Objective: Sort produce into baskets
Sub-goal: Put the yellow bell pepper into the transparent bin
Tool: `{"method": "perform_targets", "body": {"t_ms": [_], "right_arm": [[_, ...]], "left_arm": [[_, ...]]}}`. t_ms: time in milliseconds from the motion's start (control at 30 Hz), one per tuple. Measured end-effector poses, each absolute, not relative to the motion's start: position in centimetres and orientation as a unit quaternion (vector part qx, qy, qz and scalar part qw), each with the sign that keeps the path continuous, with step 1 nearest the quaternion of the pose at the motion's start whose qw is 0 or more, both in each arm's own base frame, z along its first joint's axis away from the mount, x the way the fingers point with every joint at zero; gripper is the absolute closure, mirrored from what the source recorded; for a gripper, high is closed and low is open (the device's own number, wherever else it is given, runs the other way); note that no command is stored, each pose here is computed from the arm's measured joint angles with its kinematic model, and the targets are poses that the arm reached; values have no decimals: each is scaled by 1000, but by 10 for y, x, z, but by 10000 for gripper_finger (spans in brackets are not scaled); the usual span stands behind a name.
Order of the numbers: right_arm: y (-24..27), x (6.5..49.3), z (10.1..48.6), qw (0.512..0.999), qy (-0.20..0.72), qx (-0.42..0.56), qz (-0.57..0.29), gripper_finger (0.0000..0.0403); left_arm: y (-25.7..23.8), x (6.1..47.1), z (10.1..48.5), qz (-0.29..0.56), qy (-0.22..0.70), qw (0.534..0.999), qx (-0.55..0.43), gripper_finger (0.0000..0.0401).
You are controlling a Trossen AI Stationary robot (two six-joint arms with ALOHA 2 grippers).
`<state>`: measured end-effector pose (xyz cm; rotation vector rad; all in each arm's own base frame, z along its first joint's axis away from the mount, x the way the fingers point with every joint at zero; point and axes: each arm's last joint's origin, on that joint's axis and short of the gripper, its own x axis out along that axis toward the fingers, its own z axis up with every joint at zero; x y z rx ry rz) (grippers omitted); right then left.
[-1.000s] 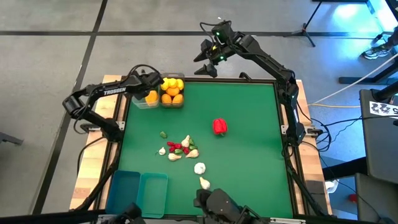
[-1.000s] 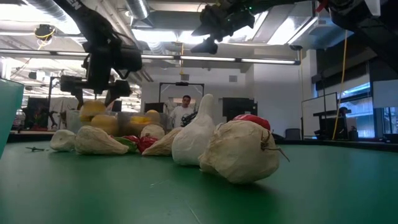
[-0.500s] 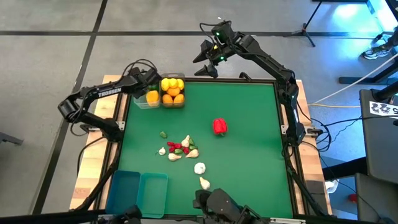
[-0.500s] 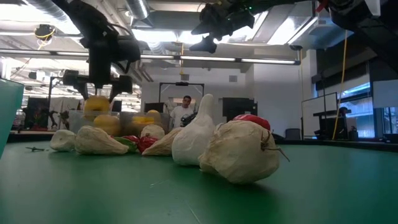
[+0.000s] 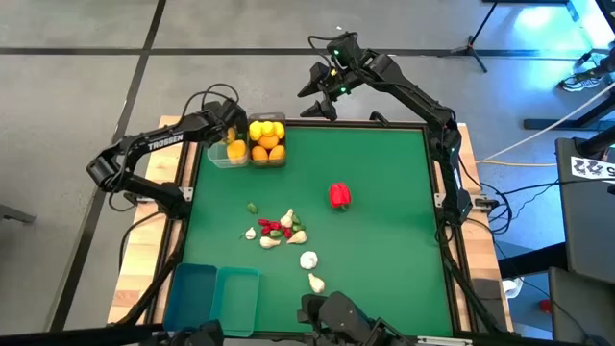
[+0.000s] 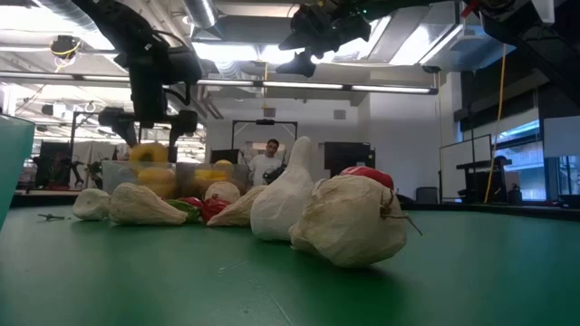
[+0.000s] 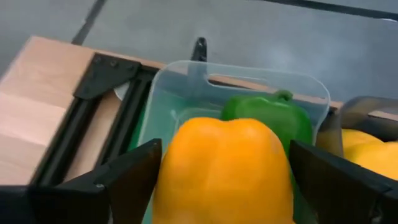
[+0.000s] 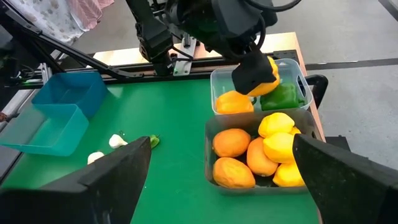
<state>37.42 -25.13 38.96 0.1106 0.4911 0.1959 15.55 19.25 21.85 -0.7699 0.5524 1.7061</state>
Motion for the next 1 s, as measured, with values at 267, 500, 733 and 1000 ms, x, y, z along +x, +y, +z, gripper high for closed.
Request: {"method": "perform_targets", "body": {"t_ms": [267,500,733,1000], "right_arm": [[-251,374,389,963,244,56,97,17],[-251,374,389,963,244,56,97,17],[-251,374,389,964,244,52,98,17],[-245,372,388,954,231,87,170,17]], "left_arm": [[194,154,219,726,228,557,-332,27],[198,158,230,718,224,570,-329,24],[199,157,254,713,206,591,-316,24],[177,161,269,630,204,640,-390,24]]}}
